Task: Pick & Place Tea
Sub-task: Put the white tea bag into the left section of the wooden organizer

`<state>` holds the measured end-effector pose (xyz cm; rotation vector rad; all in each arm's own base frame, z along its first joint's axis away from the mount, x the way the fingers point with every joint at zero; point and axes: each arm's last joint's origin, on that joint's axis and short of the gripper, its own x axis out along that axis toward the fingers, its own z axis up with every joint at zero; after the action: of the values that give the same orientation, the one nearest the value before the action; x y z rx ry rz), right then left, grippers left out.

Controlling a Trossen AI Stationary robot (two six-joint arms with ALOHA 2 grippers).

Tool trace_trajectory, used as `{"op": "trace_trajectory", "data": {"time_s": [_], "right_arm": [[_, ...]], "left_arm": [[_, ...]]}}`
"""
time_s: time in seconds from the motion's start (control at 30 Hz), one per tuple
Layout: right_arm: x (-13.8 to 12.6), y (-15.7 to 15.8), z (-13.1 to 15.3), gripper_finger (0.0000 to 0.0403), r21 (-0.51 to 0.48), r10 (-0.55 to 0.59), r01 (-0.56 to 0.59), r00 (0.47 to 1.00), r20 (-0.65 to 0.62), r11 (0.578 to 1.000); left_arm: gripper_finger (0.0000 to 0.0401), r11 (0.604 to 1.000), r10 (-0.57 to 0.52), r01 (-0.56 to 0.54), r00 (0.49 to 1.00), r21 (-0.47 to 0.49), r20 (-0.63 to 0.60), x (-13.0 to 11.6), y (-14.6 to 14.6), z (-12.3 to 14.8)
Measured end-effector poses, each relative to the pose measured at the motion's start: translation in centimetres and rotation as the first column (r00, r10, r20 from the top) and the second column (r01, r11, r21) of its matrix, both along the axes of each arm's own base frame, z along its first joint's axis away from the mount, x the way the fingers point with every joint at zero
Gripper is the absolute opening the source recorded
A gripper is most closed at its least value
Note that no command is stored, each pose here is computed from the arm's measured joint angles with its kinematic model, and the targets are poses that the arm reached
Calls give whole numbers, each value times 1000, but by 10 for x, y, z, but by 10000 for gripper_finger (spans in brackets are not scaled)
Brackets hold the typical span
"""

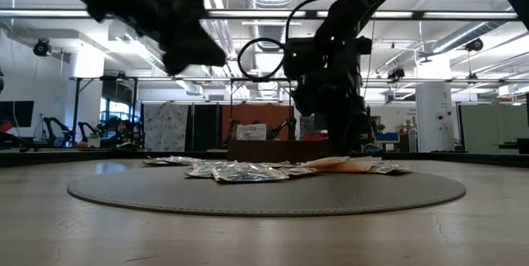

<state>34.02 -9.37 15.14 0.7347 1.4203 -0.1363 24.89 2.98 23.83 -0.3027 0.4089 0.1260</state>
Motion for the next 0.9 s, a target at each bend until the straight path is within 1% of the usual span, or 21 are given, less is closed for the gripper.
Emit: {"op": "trace_trajectory", "data": {"time_s": [0.13, 0.27, 0.37, 0.43, 0.53, 0.67, 0.77, 0.9], "right_arm": [[-1, 2, -5, 178, 39, 2, -3, 1000, 17, 999], [-1, 2, -8, 178, 53, 3, -6, 999, 53, 999], [2, 1, -8, 178, 47, 4, -8, 997, 78, 999], [3, 1, -7, 178, 43, 15, -19, 996, 88, 999], [3, 1, -7, 178, 35, 49, -53, 994, 102, 998], [2, 1, -7, 178, 23, 90, -94, 989, 117, 995], [2, 1, -7, 178, 11, 128, -131, 983, 133, 991], [3, 2, -7, 178, 11, 171, -174, 973, 157, 985]], "left_arm": [[78, 995, -93, 92, 995, -43, -23, 29, 1, -12], [78, 992, -116, 112, 990, -52, -75, 54, 3, -25], [78, 984, -157, 147, 982, -97, -103, 70, 3, -34], [78, 972, -200, 181, 972, -148, -127, 79, 0, -42], [78, 962, -228, 201, 964, -185, -140, 92, -5, -50], [78, 954, -247, 210, 955, -214, -166, 107, -13, -61], [78, 948, -255, 213, 952, -235, -166, 117, -20, -63], [78, 941, -280, 234, 944, -243, -174, 128, -30, -70]]}}
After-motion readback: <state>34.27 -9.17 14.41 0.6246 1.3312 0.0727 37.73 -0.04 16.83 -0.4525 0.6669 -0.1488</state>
